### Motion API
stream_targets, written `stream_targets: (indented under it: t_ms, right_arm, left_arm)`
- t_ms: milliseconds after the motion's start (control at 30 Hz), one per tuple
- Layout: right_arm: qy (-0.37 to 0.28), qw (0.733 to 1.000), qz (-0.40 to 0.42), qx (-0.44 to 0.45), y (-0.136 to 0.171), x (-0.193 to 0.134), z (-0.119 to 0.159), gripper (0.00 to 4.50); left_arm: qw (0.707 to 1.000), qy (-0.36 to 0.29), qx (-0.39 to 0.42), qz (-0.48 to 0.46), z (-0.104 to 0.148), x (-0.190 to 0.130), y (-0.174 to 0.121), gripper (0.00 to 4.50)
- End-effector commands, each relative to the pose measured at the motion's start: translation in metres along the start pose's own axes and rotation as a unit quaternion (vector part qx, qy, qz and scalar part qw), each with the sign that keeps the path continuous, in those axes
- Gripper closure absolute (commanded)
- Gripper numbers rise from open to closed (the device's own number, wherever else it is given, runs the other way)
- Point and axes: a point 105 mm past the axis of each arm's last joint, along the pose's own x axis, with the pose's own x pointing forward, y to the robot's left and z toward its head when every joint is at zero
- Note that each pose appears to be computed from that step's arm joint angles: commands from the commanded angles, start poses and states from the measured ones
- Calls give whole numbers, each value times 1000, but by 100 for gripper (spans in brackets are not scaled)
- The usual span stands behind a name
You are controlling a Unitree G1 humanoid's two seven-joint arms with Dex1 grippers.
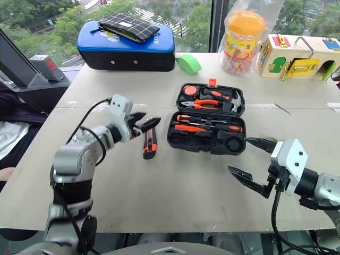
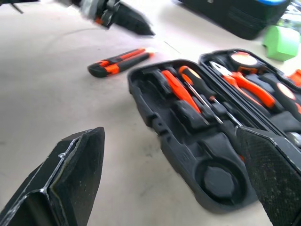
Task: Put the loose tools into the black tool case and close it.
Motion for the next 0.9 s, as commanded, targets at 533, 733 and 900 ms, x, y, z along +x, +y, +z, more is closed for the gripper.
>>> stream_targets:
  t_ms: [533, 733, 900]
  right_arm:
    - [-1, 999, 39, 0, 5, -2, 6, 0]
    - [-2, 999, 33, 2, 6, -2, 6, 0]
    - [-8, 1000, 22, 1, 6, 1, 6, 0]
  left_arm:
    - [987, 116, -11, 106, -64, -5, -29, 137]
    - [997, 17, 10, 79, -29, -10, -18, 284]
    - [986, -88, 101, -103, 25, -8, -37, 284]
